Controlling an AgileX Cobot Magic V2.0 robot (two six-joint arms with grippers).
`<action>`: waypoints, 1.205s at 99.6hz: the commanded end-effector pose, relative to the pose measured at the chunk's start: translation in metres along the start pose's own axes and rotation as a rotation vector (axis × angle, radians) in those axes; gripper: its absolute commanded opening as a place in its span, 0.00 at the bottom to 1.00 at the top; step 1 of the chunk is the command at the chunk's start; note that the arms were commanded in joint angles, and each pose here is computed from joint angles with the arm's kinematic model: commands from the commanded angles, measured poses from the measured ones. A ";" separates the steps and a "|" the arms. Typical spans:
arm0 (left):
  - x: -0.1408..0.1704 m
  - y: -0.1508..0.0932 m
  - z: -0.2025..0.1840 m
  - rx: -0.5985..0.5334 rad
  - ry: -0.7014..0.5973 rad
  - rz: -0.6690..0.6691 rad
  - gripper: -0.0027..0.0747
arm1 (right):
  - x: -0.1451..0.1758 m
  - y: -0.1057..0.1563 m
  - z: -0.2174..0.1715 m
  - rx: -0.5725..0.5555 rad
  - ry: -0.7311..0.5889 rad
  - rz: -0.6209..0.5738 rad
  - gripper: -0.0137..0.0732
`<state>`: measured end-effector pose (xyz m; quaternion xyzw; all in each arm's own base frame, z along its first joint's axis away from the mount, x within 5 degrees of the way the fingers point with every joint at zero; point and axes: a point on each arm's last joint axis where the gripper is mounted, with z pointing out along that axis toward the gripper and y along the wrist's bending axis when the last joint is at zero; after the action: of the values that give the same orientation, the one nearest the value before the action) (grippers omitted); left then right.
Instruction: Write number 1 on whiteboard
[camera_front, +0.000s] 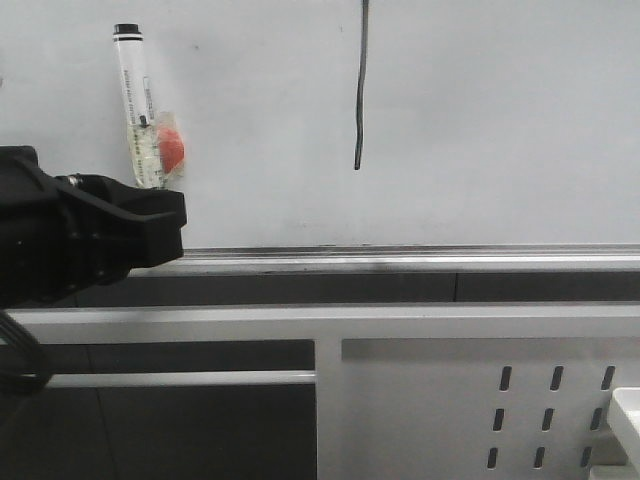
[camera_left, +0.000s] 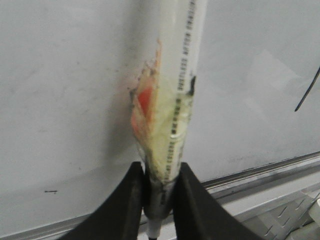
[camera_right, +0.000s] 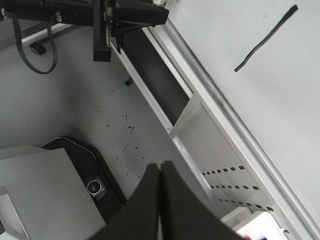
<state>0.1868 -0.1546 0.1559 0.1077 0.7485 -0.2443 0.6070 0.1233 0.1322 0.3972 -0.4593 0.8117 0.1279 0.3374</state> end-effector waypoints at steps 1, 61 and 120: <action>-0.030 -0.004 0.000 0.020 -0.270 -0.029 0.28 | -0.009 -0.003 -0.012 0.034 -0.089 -0.004 0.09; -0.018 -0.003 -0.022 0.092 -0.198 0.017 0.43 | 0.003 0.000 -0.029 0.077 -0.248 -0.009 0.09; -0.021 -0.004 -0.061 0.207 -0.207 0.048 0.01 | 0.194 0.040 -0.030 0.192 -0.714 0.023 0.09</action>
<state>0.1405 -0.1250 0.1590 0.1760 0.7390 -0.2694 0.5918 0.0101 0.0132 0.2948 -0.3592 0.6776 0.2053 0.6080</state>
